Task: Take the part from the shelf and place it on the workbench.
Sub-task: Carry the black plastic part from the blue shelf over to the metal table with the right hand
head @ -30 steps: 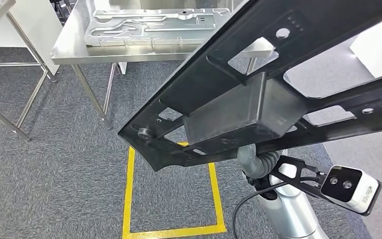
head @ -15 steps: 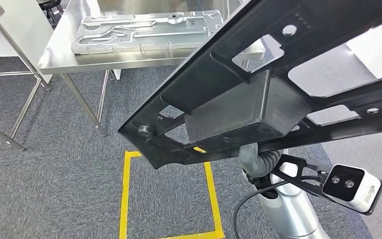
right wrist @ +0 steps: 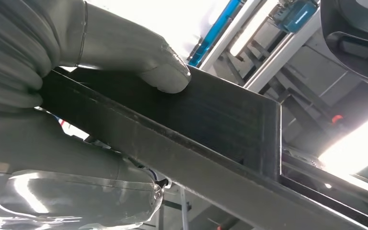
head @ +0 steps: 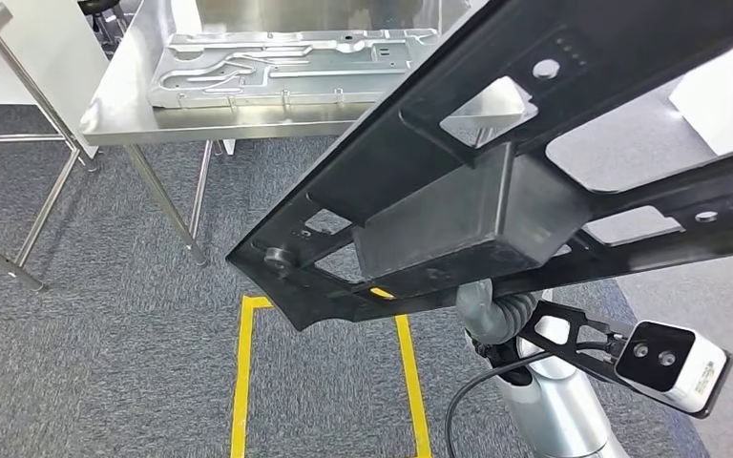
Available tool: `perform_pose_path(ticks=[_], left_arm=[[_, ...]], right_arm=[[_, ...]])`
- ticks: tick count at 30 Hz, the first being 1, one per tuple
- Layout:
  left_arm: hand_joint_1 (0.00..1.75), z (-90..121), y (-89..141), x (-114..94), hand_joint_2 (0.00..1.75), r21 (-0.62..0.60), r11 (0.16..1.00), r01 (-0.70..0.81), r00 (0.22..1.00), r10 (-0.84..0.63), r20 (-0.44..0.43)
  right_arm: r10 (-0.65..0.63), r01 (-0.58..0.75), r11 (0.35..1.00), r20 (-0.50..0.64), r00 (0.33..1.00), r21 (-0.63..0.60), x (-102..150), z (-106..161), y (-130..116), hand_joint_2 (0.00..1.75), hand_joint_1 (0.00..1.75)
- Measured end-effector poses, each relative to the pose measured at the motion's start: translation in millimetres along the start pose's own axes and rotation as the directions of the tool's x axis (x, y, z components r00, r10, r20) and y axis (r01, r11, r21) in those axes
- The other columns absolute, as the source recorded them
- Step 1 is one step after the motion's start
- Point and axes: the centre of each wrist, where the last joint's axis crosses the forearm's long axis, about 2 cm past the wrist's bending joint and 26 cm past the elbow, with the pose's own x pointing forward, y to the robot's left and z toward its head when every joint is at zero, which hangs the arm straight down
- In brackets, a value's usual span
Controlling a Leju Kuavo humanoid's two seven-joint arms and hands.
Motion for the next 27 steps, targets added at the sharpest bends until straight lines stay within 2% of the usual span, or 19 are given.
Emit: perform_pose_path(ticks=[27], left_arm=[[0.0, -0.6, 3.8, 1.8, 1.75, 0.003, 1.0, -0.002, 1.0, 0.002, 0.011]], right_arm=[[0.005, -0.005, 1.0, 0.022, 1.0, 0.003, -1.0, -1.7, 0.0, 1.75, 1.75]])
